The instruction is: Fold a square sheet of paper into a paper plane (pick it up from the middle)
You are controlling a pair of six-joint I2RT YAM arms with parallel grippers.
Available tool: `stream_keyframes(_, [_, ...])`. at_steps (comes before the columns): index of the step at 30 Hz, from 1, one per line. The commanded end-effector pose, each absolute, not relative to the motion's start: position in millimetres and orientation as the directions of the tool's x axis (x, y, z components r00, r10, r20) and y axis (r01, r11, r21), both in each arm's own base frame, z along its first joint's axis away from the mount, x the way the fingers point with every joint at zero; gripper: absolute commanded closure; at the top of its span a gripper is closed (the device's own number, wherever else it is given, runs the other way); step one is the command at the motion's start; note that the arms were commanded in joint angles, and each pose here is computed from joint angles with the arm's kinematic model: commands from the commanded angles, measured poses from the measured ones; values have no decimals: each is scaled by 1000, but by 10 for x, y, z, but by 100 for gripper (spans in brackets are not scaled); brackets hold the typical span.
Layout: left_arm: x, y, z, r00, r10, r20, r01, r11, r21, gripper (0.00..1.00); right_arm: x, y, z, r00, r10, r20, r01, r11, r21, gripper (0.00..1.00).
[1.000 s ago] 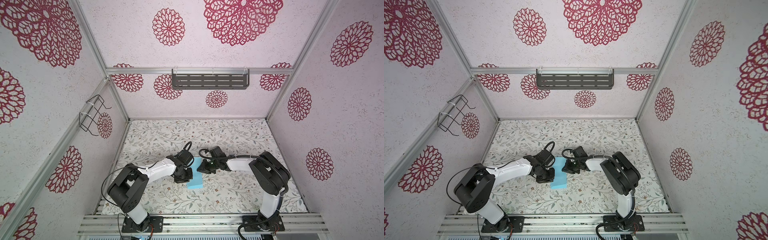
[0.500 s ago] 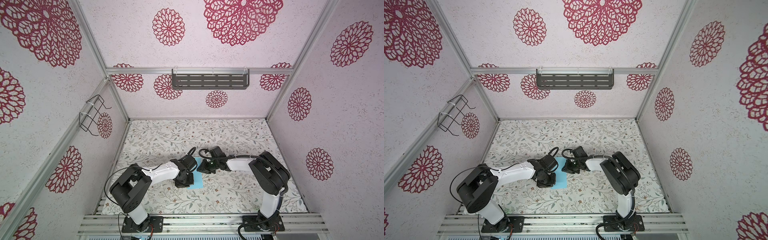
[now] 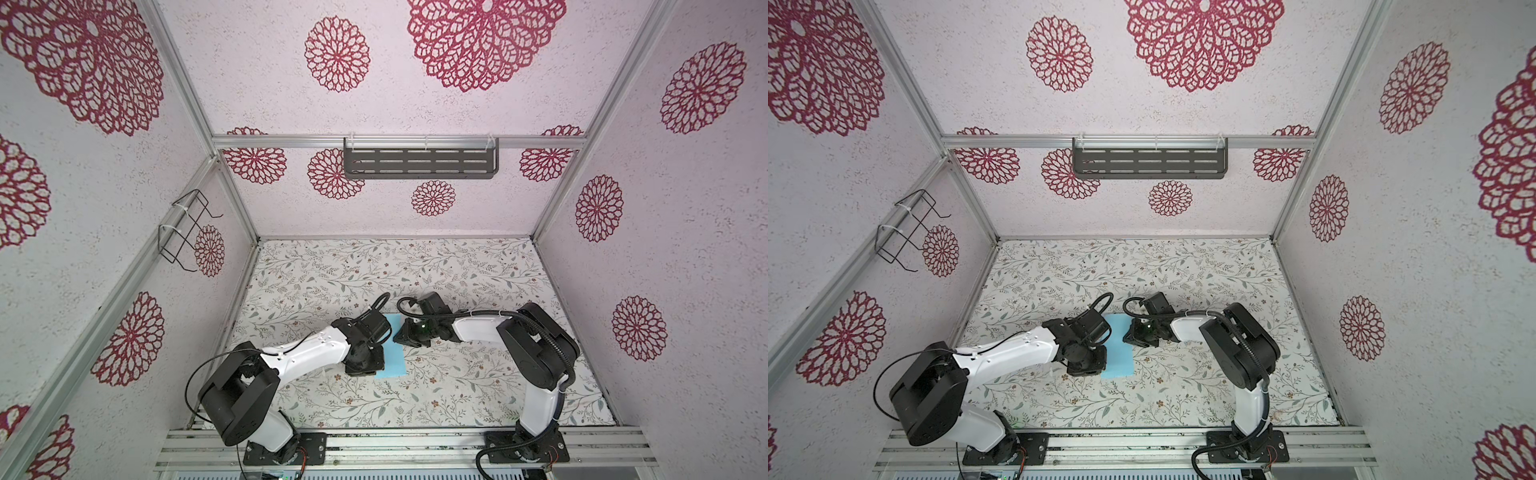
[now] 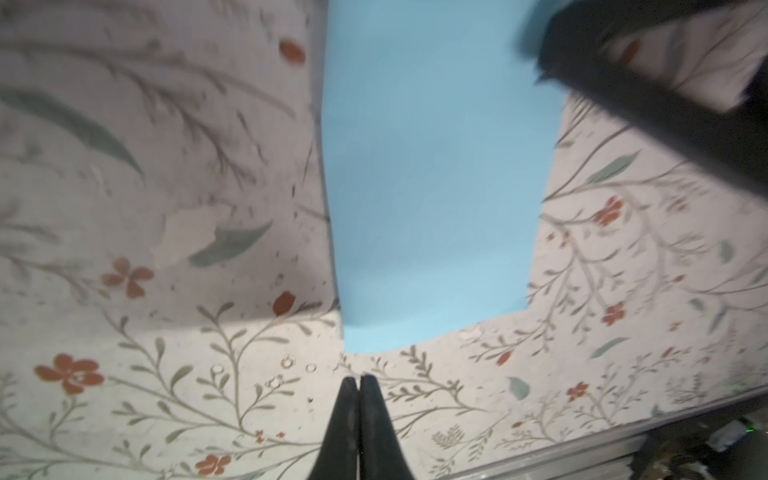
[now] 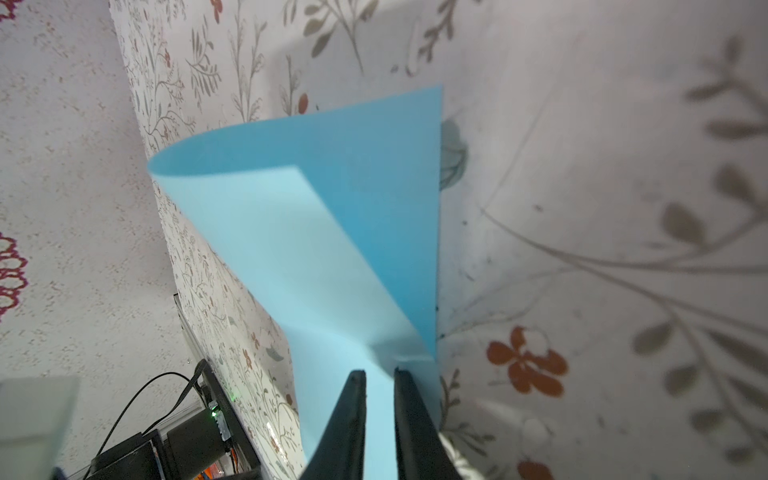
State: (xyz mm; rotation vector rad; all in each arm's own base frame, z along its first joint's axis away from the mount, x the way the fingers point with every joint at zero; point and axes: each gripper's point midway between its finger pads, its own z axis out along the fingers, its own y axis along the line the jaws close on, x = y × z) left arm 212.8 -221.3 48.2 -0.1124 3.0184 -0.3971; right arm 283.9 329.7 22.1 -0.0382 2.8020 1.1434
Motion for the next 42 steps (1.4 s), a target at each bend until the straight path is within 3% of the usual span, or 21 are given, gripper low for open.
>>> stream_keyframes(1, [2596, -2247, 605, -978, -117, -175, -51, 939, -341, 94, 2621, 2788, -459, -997, 69, -23, 50, 880, 472, 81])
stream_keyframes(6, [3025, -2281, 602, -971, -115, -209, -30, 928, -371, 95, 2614, 2797, -454, -998, 63, -19, 47, 878, 476, 81])
stream_keyframes(17, [3248, -2318, 328, -980, -102, -172, -32, 927, -373, 96, 2589, 2786, -426, -998, 67, -16, 51, 876, 480, 81])
stream_keyframes(31, [3100, -2103, 4, -987, -122, -101, -88, 953, -289, 97, 2623, 2808, -308, -997, 65, -41, 36, 866, 499, 81])
stream_keyframes(38, [3042, -2033, -94, -989, -127, -81, -102, 962, -254, 97, 2757, 2966, -27, -994, 39, -101, -26, 823, 567, 81])
stream_keyframes(42, [3019, -2032, -120, -990, -124, -71, -103, 962, -254, 98, 2929, 3108, 369, -981, 40, -190, -92, 766, 637, 81])
